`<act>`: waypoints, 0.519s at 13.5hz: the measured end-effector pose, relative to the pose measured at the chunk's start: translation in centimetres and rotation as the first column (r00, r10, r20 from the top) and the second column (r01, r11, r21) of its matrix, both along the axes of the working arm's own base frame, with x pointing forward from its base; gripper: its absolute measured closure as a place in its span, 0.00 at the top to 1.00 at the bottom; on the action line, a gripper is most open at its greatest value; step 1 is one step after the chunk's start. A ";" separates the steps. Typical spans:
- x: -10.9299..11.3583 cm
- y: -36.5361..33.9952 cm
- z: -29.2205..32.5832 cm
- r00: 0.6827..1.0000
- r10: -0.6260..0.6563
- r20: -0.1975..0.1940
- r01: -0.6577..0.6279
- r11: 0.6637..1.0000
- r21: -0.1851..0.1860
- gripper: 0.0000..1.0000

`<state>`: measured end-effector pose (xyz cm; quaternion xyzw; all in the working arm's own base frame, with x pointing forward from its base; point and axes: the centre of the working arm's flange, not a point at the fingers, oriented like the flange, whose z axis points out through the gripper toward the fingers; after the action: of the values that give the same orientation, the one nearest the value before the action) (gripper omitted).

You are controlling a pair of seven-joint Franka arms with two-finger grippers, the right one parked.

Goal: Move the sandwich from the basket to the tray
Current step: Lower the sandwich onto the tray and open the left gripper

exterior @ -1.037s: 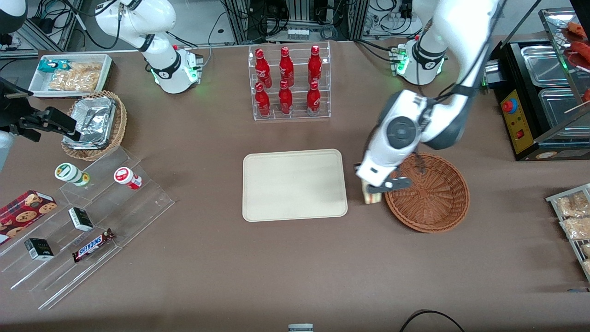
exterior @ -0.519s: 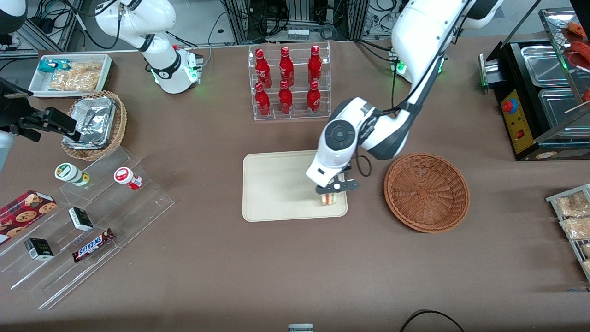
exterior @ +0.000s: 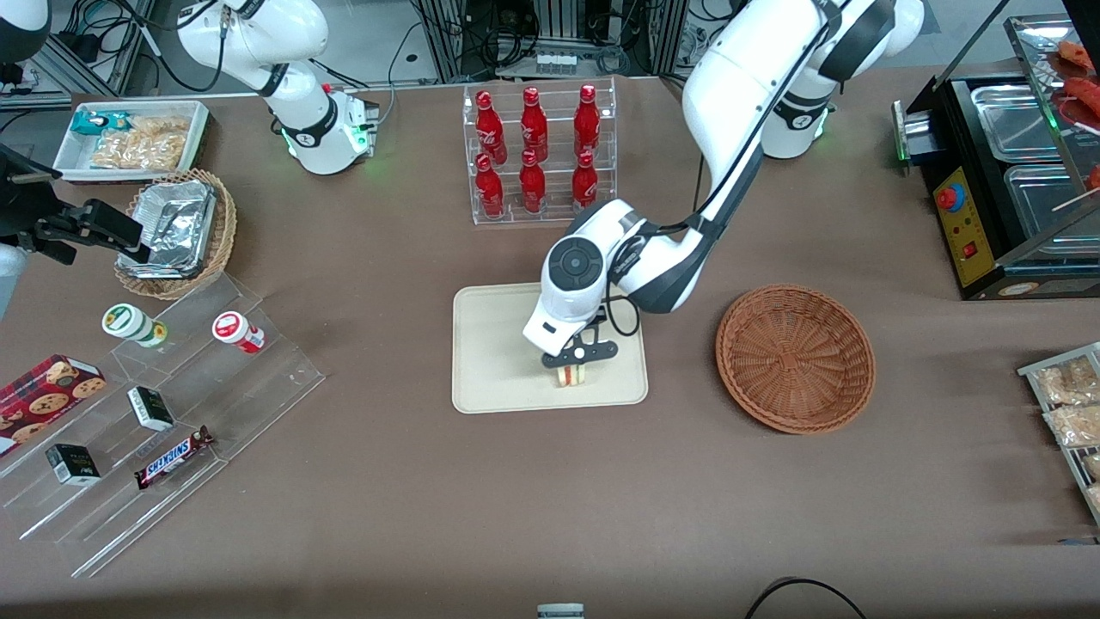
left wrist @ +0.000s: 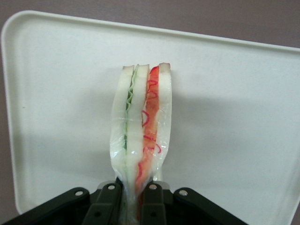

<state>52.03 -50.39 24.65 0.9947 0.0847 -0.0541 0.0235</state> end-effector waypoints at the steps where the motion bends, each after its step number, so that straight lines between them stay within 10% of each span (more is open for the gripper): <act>1: -0.1 -0.5 -0.4 1.000 0.001 -0.002 -0.001 1.000 -0.003 0.15; 4: -0.2 -1.2 -1.4 1.000 0.005 -0.005 -0.005 1.000 -0.006 0.15; 7: -0.1 -1.3 -1.4 1.000 0.012 -0.011 -0.012 1.000 -0.015 0.39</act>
<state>51.89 -51.72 23.21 0.9936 0.0906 -0.0599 0.0308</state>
